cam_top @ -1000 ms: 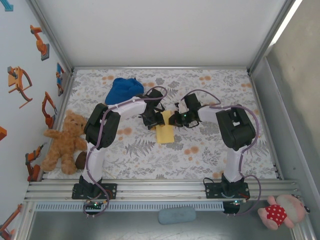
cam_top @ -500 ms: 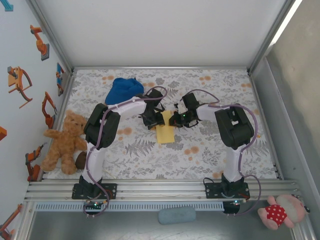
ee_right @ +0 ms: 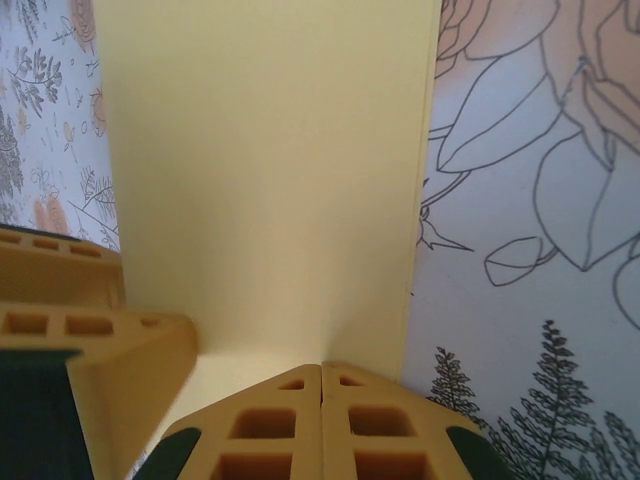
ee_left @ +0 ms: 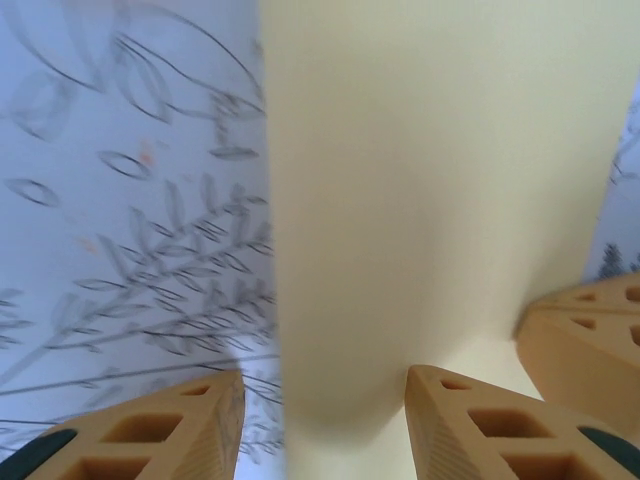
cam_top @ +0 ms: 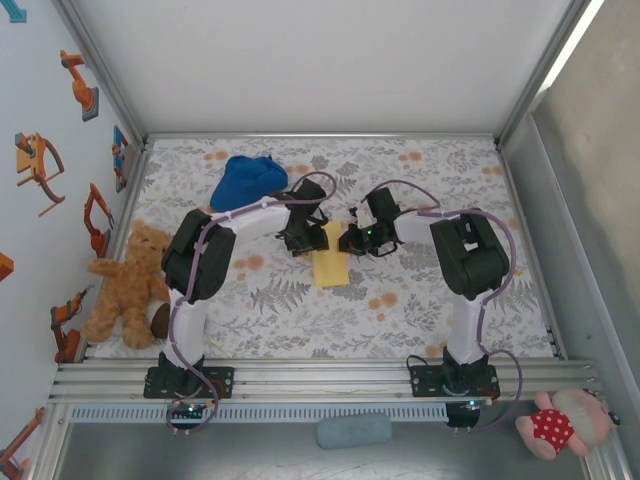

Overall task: Fold a paper plane with a square sheet of paper (pick it up from the middle)
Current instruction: Hold the square sheet of paper at the center of the table, then first fold the square sheet of paper in half at the center of the table.

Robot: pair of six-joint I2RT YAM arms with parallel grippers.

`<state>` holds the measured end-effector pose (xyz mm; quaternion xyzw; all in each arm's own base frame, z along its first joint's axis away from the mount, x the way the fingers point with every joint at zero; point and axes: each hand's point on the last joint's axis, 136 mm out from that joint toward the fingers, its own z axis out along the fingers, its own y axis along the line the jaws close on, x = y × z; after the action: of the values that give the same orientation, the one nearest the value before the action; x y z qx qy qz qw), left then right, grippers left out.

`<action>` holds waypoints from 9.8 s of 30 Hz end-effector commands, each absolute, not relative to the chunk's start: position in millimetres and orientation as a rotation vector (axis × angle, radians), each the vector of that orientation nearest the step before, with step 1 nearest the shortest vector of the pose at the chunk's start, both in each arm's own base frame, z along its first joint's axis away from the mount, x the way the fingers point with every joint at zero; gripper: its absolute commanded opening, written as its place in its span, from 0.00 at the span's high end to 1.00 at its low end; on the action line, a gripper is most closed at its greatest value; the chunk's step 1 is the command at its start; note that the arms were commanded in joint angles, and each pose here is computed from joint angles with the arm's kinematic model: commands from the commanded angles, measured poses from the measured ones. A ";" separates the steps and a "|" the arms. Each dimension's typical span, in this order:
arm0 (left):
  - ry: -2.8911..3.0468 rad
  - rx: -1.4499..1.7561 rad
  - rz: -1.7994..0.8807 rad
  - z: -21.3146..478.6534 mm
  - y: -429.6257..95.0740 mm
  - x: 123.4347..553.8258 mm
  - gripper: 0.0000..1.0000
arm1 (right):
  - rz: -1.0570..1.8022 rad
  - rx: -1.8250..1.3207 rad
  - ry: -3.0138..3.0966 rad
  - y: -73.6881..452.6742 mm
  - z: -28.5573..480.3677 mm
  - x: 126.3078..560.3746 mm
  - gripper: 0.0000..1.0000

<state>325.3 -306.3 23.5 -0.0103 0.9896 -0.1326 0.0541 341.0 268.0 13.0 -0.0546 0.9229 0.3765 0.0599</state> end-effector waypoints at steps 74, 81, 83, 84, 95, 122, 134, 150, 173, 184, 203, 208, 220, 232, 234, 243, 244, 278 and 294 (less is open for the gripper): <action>3.044 -0.127 -0.845 9.0 -258.1 300.5 0.94 | 0.519 -0.024 3.252 188.7 -95.0 271.0 1.00; 2.885 -0.106 -0.922 59.2 -277.2 325.6 0.94 | 0.525 -0.030 3.252 189.1 -95.5 270.9 1.00; 2.853 -0.076 -0.982 65.1 -294.2 328.3 0.94 | 0.529 -0.031 3.250 189.8 -95.7 271.5 1.00; 2.846 -0.060 -1.009 65.5 -303.5 328.6 0.94 | 0.527 -0.030 3.253 189.6 -96.5 270.9 1.00; 2.895 -0.076 -1.112 26.7 -331.6 336.4 0.93 | 0.557 -0.043 3.249 192.0 -95.2 270.5 1.00; 2.763 -0.037 -1.171 46.1 -334.1 355.6 0.94 | 0.569 -0.047 3.245 194.0 -97.3 272.3 1.00; 2.793 -0.160 -1.095 6.0 -301.7 384.3 0.94 | 0.553 -0.039 3.247 191.2 -98.8 270.1 1.00; 2.676 -0.111 -1.089 65.2 -283.1 401.9 0.95 | 0.547 -0.039 3.241 190.5 -98.1 271.0 1.00; 2.777 -0.318 -0.812 6.8 -280.3 423.7 0.97 | 0.536 -0.043 3.241 189.9 -98.7 271.5 1.00; 2.726 -0.278 -0.851 49.3 -278.8 439.0 0.96 | 0.524 -0.048 3.229 189.3 -95.0 273.3 1.00; 2.882 -0.257 -1.196 52.8 -338.0 297.8 0.93 | 0.537 -0.040 3.223 190.7 -90.8 274.5 1.00; 2.932 -0.270 -1.128 33.8 -333.0 294.7 0.93 | 0.539 -0.040 3.224 190.9 -91.2 274.9 1.00; 3.008 -0.279 -1.013 2.3 -315.7 280.7 0.93 | 0.528 -0.040 3.230 189.6 -93.5 273.6 1.00; 3.121 -0.213 -0.706 -7.4 -257.4 246.0 0.93 | 0.512 -0.035 3.233 187.6 -94.8 273.5 1.00; 3.084 -0.202 -0.725 4.2 -257.6 249.9 0.92 | 0.513 -0.037 3.231 188.1 -94.0 274.0 1.00; 2.866 -0.098 -1.046 60.2 -312.9 272.4 0.92 | 0.519 -0.036 3.228 188.3 -93.6 274.1 1.00; 2.862 -0.101 -1.074 59.6 -318.9 274.6 0.92 | 0.519 -0.039 3.229 188.7 -93.8 273.8 1.00; 2.858 -0.041 -1.024 54.3 -306.3 259.5 0.90 | 0.500 -0.043 3.222 187.1 -93.4 275.3 1.00; 3.109 0.038 -0.920 -6.5 -302.7 216.2 0.89 | 0.503 -0.040 3.217 187.3 -92.5 277.4 1.00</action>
<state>237.2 -320.8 11.4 0.0044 0.9477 -0.3191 -0.0119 337.3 264.2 4.7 -0.0621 0.9304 0.3580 0.0479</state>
